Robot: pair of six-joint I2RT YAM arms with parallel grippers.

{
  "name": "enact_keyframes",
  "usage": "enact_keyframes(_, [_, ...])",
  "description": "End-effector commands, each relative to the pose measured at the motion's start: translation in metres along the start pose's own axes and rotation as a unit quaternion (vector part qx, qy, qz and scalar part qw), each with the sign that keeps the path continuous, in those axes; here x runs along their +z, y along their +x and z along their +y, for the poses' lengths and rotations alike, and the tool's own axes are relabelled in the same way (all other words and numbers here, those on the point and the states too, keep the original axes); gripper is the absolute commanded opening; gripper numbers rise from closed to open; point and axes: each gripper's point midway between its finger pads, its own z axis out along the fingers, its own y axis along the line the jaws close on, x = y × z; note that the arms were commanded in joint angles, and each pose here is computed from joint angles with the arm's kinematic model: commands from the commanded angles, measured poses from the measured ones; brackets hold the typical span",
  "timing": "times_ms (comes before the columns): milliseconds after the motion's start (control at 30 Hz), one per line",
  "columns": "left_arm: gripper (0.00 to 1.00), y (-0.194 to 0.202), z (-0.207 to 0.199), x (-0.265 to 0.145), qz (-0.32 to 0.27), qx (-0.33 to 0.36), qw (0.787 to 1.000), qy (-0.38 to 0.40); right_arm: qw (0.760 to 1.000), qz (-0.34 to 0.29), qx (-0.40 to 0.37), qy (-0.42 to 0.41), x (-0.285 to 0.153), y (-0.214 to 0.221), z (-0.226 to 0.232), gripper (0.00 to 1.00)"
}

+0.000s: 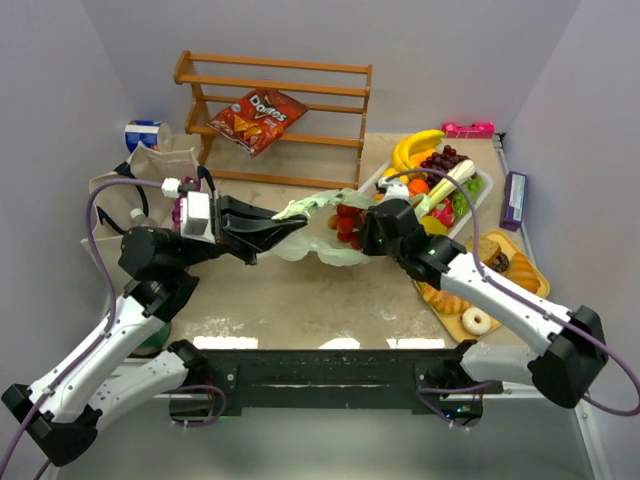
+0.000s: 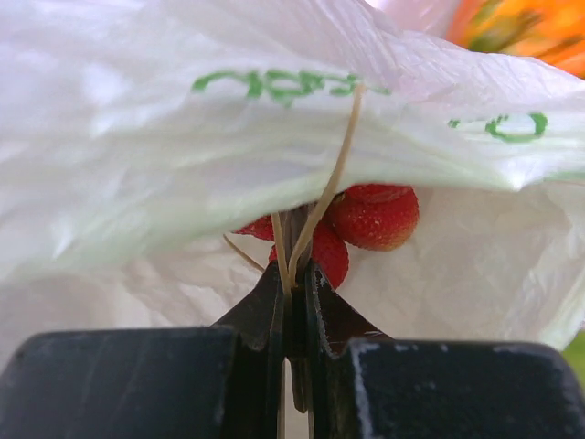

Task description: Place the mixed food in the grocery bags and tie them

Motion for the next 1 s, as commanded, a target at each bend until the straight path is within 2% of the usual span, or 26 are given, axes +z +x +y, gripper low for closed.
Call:
enact_keyframes(0, [0.0, 0.033, 0.032, -0.015, 0.027, 0.012, 0.996, -0.085, 0.995, -0.063, -0.033, 0.063, -0.041, -0.048, -0.02, 0.1])
enact_keyframes(33, [0.0, 0.045, 0.035, -0.018, 0.036, -0.002, 0.995, -0.094, 0.996, -0.065, -0.037, 0.057, -0.045, -0.054, -0.016, 0.14])
enact_keyframes(167, [0.0, 0.076, 0.046, -0.032, 0.063, -0.033, 0.988, -0.136, 0.997, -0.032, -0.056, 0.037, -0.046, -0.05, -0.005, 0.21])
enact_keyframes(300, [0.0, 0.089, 0.047, -0.039, 0.076, -0.04, 0.986, -0.144, 0.998, -0.01, -0.061, -0.015, -0.038, -0.042, 0.014, 0.28])
enact_keyframes(367, [0.0, 0.09, 0.049, -0.04, 0.079, -0.036, 0.985, -0.147, 0.997, -0.005, -0.062, -0.037, -0.032, -0.04, 0.024, 0.35])
enact_keyframes(500, [0.0, 0.089, 0.051, -0.04, 0.08, -0.032, 0.985, -0.152, 0.996, 0.006, -0.067, -0.06, -0.028, -0.039, 0.036, 0.69])
enact_keyframes(600, [0.0, 0.085, 0.056, -0.043, 0.077, -0.027, 0.983, -0.167, 0.994, -0.009, -0.071, -0.078, -0.037, -0.051, 0.044, 0.8])
enact_keyframes(733, [0.0, 0.077, 0.076, -0.051, 0.085, 0.007, 0.971, -0.225, 0.99, -0.05, -0.075, -0.109, -0.066, -0.078, 0.057, 0.84])
enact_keyframes(833, [0.0, 0.08, 0.09, -0.065, 0.102, 0.029, 0.957, -0.27, 0.988, -0.095, -0.073, -0.094, -0.092, -0.107, 0.051, 0.88])
enact_keyframes(900, [0.0, 0.082, 0.097, -0.075, 0.106, 0.039, 0.947, -0.299, 0.986, -0.123, -0.074, -0.086, -0.107, -0.126, 0.045, 0.96])
enact_keyframes(967, [0.0, 0.083, 0.098, -0.081, 0.107, 0.046, 0.943, -0.311, 0.985, -0.136, -0.073, -0.076, -0.11, -0.139, 0.037, 0.99])
